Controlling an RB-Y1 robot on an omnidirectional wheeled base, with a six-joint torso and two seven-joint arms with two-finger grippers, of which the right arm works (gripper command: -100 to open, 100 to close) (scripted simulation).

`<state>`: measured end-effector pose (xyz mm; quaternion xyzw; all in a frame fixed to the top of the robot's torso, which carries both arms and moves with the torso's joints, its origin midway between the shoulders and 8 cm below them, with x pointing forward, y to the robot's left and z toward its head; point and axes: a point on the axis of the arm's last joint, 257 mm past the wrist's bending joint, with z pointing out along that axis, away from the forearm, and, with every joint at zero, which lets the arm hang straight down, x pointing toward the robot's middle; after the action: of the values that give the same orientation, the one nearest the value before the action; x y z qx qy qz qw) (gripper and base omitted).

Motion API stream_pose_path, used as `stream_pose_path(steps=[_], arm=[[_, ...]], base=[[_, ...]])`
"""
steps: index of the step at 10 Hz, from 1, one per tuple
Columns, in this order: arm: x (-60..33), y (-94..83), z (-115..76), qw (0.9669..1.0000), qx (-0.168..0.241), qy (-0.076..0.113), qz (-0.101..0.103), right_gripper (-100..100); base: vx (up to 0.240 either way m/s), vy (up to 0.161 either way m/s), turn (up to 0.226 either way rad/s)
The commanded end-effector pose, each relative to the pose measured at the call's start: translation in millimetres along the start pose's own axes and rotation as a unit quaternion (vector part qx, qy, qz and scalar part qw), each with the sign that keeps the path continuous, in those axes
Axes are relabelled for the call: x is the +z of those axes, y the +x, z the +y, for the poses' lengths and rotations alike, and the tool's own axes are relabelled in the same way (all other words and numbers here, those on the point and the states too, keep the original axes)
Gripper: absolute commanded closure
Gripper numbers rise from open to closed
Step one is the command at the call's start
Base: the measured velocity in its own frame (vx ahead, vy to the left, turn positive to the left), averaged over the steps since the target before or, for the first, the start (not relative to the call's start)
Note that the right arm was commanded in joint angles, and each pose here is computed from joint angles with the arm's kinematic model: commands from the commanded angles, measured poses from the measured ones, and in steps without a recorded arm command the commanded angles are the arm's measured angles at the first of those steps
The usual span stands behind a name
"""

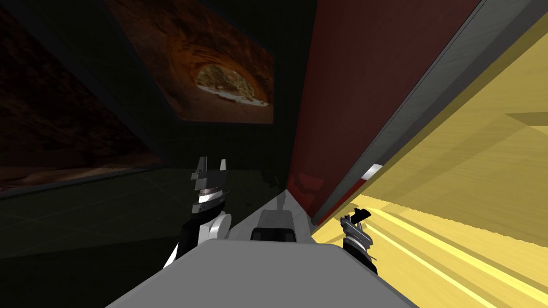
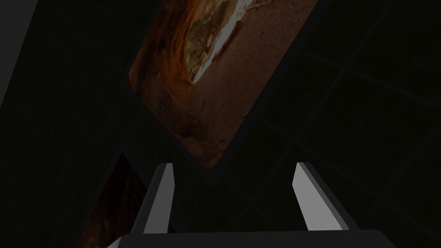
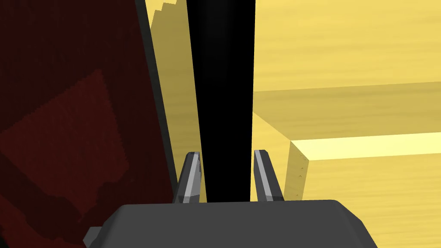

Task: Pull the door open

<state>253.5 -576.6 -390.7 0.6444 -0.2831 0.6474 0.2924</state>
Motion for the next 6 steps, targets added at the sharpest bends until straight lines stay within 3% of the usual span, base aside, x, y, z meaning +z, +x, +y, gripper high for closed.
stream_pose_path(steps=[1, 6], arm=[[1.4, 0.6, -7.1, 0.9999, 0.004, 0.016, 0.001, 100], [2.3, -0.6, -4.0, 0.9986, 0.005, 0.053, -0.004, 100]], base=[[-0.042, 0.046, -0.037], [0.002, 0.009, -0.055]])
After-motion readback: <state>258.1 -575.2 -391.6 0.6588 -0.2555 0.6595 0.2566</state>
